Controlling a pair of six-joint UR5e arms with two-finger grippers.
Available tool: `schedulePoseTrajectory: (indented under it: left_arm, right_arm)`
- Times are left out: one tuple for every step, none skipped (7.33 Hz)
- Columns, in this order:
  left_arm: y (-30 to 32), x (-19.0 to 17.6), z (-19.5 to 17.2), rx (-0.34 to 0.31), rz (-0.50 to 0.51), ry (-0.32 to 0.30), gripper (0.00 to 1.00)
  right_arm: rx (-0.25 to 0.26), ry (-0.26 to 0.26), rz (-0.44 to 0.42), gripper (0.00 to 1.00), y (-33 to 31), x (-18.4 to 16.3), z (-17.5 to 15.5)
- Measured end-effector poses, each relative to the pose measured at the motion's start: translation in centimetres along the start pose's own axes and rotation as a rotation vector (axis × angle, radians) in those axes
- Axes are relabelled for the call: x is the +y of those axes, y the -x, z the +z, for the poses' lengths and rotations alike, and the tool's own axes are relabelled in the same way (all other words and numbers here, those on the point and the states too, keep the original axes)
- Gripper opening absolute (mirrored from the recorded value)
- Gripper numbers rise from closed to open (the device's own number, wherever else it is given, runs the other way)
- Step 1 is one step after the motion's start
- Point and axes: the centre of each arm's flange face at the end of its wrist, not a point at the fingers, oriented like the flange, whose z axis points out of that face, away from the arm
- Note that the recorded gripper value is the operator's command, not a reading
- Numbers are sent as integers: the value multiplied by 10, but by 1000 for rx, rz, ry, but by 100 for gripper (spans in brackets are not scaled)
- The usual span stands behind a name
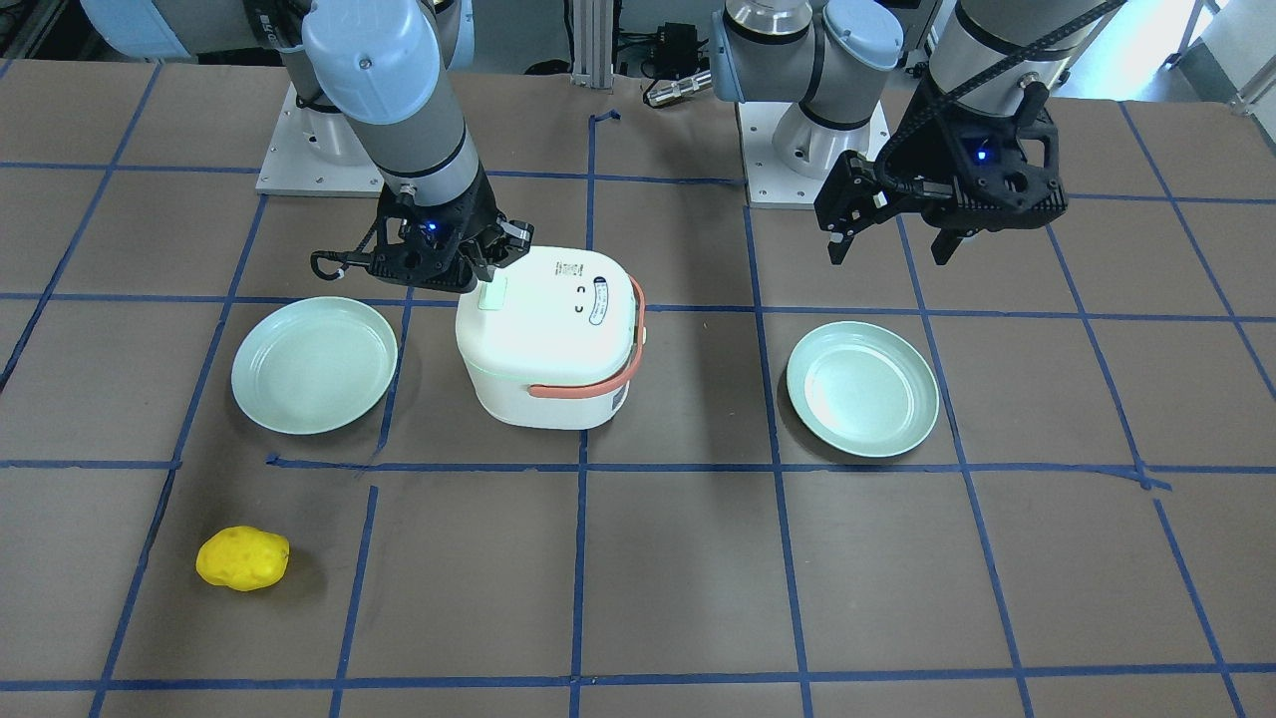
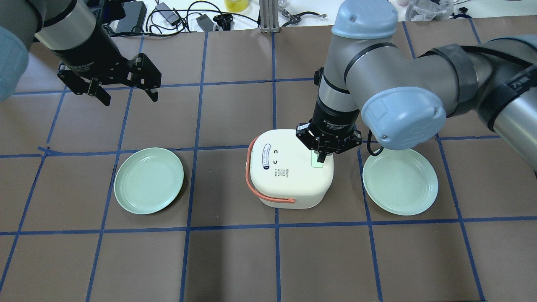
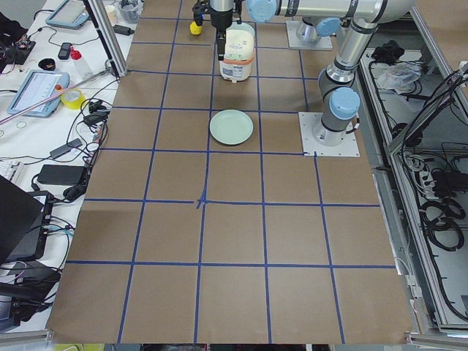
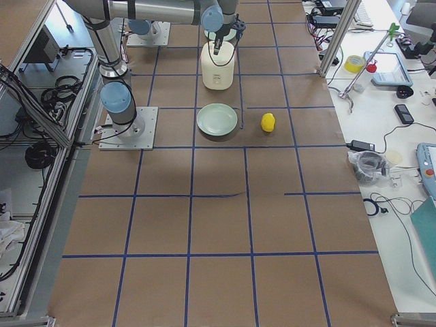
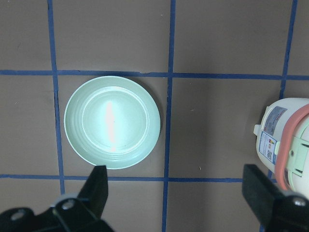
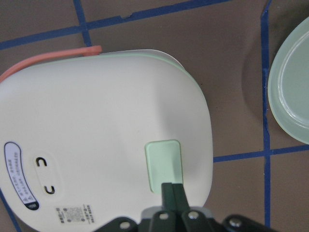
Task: Press rice cooker button
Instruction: 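Press down on the green lid button with the right gripper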
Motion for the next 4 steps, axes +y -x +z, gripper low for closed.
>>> schedulePoseTrajectory:
  left_arm:
    - [0,0,0,0,0,0,100]
    - [0,0,0,0,0,0,100]
    - [0,0,0,0,0,0,100]
    - [0,0,0,0,0,0,100]
  right_arm:
    - [1,3,-3,0,0,2,7]
    - [2,4,-4,0,0,2,10]
    - [0,6,-4,0,0,2,12]
    - [-7,10,-4,0,1,2,13]
